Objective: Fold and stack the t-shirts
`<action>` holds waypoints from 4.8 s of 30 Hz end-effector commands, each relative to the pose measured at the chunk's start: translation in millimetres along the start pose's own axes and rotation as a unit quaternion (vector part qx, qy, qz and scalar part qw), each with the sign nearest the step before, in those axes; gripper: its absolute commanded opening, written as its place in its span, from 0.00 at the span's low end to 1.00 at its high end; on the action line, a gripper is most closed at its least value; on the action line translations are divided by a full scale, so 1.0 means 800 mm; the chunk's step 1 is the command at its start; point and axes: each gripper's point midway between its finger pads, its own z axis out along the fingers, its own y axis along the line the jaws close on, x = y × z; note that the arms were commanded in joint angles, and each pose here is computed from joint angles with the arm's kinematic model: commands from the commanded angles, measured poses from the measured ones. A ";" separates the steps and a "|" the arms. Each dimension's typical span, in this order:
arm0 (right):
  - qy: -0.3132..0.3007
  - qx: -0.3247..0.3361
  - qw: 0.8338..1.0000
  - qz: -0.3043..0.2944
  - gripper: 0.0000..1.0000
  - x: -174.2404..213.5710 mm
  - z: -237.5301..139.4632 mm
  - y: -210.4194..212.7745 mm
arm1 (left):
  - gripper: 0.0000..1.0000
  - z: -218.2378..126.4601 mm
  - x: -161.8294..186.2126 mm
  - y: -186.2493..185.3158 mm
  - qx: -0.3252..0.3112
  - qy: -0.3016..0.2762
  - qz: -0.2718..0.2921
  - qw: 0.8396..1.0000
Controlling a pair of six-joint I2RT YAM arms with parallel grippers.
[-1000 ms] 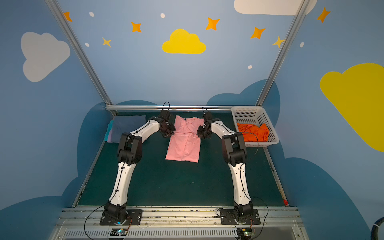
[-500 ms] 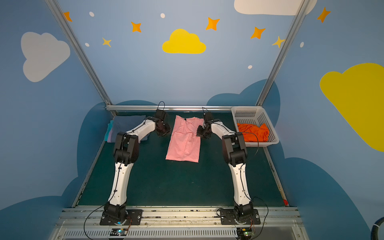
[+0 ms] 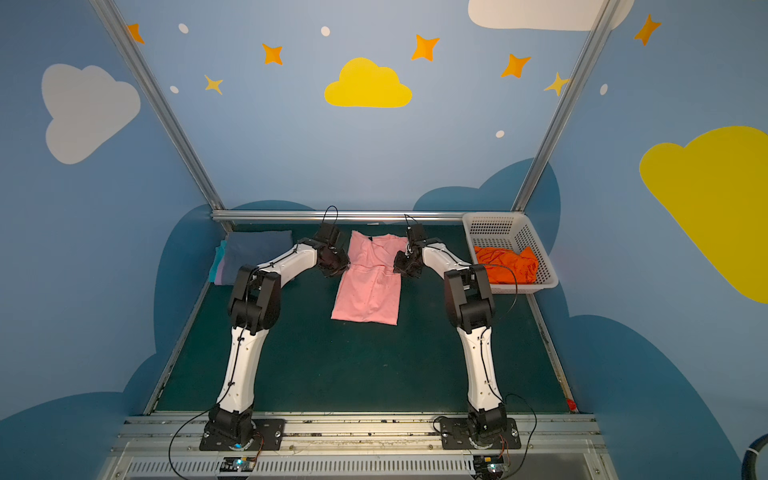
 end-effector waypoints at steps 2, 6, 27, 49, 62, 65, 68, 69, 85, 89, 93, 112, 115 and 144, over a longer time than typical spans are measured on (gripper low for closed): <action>0.033 0.036 0.999 0.011 0.27 0.025 0.017 -0.032 | 0.17 -0.032 -0.015 -0.012 0.009 -0.028 0.002 1.000; 0.034 0.037 0.999 0.012 0.27 0.025 0.017 -0.032 | 0.16 -0.045 -0.022 -0.014 0.008 -0.045 0.002 0.999; 0.047 0.042 0.998 0.014 0.27 0.032 0.028 -0.040 | 0.25 0.009 0.005 -0.022 0.016 -0.009 0.012 1.000; 0.047 0.055 0.997 0.018 0.24 0.035 0.033 -0.050 | 0.04 -0.036 -0.036 -0.010 -0.013 -0.052 0.011 0.998; 0.043 0.052 0.998 0.015 0.26 0.032 0.026 -0.046 | 0.27 -0.034 -0.053 0.010 -0.016 -0.049 -0.014 0.999; 0.031 0.047 0.998 0.010 0.36 0.032 0.008 -0.037 | 0.41 -0.047 -0.048 0.003 -0.009 -0.046 -0.009 0.999; 0.013 0.050 0.999 0.003 0.42 0.040 -0.022 -0.029 | 0.41 -0.078 -0.040 0.007 -0.015 -0.058 -0.003 0.998; 0.004 0.050 0.999 0.002 0.44 0.044 -0.035 -0.026 | 0.41 -0.090 -0.033 0.014 -0.021 -0.062 -0.002 0.998; 0.076 0.025 0.997 0.012 0.59 0.243 -0.039 -0.005 | 0.64 -0.113 0.163 0.119 -0.017 0.014 -0.026 0.999; 0.089 0.017 0.996 0.026 0.60 0.249 -0.024 -0.001 | 0.65 -0.101 0.175 0.121 -0.014 0.030 -0.029 0.999; 0.100 0.013 0.994 0.035 0.54 0.258 -0.020 0.001 | 0.62 -0.089 0.195 0.127 -0.011 0.057 -0.032 0.998; 0.135 0.005 0.990 0.031 0.00 0.300 -0.033 0.004 | 0.04 -0.081 0.220 0.137 -0.037 0.082 -0.020 0.996; 0.135 0.006 0.991 0.021 0.00 0.301 -0.054 0.004 | 0.04 -0.108 0.231 0.142 -0.044 0.081 -0.009 0.996; 0.143 -0.158 0.974 0.070 0.00 0.281 -0.248 0.080 | 0.04 -0.380 0.206 0.065 0.070 -0.141 0.045 0.986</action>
